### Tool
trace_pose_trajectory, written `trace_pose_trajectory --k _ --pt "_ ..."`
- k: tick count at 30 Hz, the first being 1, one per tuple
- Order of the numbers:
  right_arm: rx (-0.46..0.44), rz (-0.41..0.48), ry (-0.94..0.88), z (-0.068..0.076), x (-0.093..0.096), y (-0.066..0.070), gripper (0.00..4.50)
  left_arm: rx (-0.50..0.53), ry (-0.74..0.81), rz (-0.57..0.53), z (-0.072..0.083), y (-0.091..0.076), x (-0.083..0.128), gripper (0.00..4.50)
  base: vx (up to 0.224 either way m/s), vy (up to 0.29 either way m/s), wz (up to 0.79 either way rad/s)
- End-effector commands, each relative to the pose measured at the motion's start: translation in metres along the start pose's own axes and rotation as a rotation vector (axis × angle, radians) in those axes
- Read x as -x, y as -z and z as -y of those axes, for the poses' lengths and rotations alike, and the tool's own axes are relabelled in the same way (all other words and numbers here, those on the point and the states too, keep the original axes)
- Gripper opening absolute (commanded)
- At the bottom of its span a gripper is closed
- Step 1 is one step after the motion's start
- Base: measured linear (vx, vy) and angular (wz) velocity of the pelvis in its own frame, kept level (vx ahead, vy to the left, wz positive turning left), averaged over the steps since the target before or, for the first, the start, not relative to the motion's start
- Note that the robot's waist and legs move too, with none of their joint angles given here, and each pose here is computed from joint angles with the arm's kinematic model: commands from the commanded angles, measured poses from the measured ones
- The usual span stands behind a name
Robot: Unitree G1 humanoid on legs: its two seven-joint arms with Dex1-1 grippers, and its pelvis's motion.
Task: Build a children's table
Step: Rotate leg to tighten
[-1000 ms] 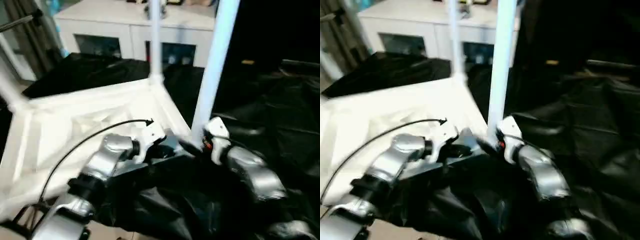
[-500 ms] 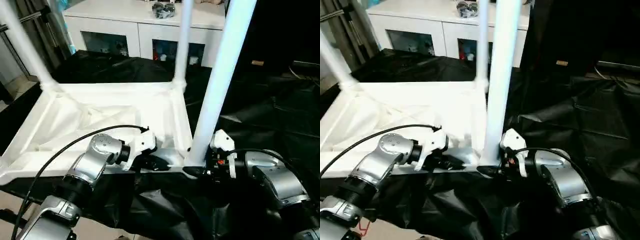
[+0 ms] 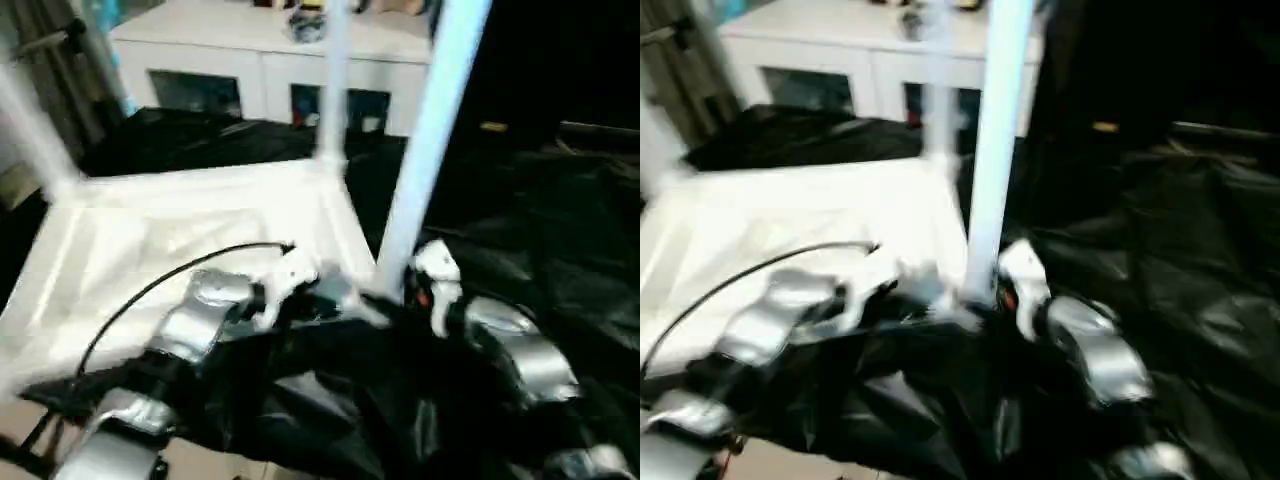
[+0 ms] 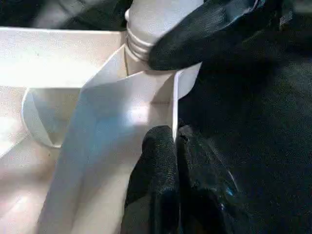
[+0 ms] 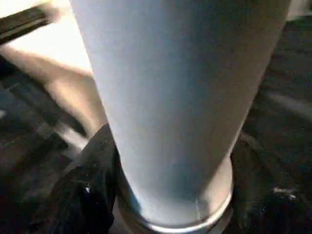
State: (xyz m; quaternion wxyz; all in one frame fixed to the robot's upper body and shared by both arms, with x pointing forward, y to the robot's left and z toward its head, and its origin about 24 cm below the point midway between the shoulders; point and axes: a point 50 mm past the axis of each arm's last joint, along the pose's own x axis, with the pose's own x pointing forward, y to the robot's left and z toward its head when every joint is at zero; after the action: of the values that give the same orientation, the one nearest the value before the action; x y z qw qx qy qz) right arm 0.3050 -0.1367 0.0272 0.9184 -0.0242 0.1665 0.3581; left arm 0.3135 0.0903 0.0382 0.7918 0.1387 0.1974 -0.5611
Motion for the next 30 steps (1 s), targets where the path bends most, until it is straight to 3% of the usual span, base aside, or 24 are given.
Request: trace_pose_trajectory --k 1,2,5,7,9,11,14,18,22,24,30 --pt "-0.019 -0.104 0.017 -0.018 -0.017 0.019 2.67 -0.019 -0.019 0.049 0.005 -0.021 -0.02 0.0 0.0 0.0 0.0" --pt "-0.051 -0.127 0.119 -0.018 -0.025 0.022 2.67 -0.004 -0.049 0.064 0.007 -0.028 -0.029 0.0 0.0 0.0 0.0" --pt "-0.091 -0.14 0.195 -0.019 -0.032 0.023 2.67 0.008 -0.067 0.077 0.01 -0.033 -0.037 0.0 0.0 0.0 0.0" --pt "-0.097 -0.111 0.188 -0.028 -0.041 0.02 2.67 -0.006 -0.053 0.08 0.016 -0.037 -0.044 0.0 0.0 0.0 0.0" --pt "-0.113 -0.091 0.16 -0.031 -0.043 0.017 3.23 -0.013 -0.036 0.081 0.018 -0.036 -0.045 0.0 0.0 0.0 0.0" --pt "-0.117 -0.069 0.131 -0.032 -0.043 0.012 3.43 -0.029 -0.017 0.079 0.019 -0.034 -0.042 0.0 0.0 0.0 0.0" --pt "-0.048 -0.047 0.107 -0.03 -0.04 0.006 3.63 -0.048 0.002 0.066 0.017 -0.03 -0.038 0.0 0.0 0.0 0.0" --pt "0.083 0.009 -0.068 -0.027 -0.024 -0.007 3.63 -0.09 0.092 0.036 0.018 -0.02 -0.024 0.0 0.0 0.0 0.0" --pt "0.173 0.012 -0.235 -0.03 -0.009 -0.009 3.63 -0.11 0.18 0.032 0.021 -0.016 -0.014 0.0 0.029 -0.006 0.02" --pt "0.186 -0.035 -0.385 -0.03 0.008 -0.005 3.63 -0.134 0.236 0.017 0.021 -0.01 -0.003 0.0 0.055 -0.009 0.01" --pt "0.176 -0.117 -0.541 -0.031 0.027 0.003 3.63 -0.16 0.243 -0.014 0.014 -0.001 0.011 0.0 0.0 0.0 0.0"
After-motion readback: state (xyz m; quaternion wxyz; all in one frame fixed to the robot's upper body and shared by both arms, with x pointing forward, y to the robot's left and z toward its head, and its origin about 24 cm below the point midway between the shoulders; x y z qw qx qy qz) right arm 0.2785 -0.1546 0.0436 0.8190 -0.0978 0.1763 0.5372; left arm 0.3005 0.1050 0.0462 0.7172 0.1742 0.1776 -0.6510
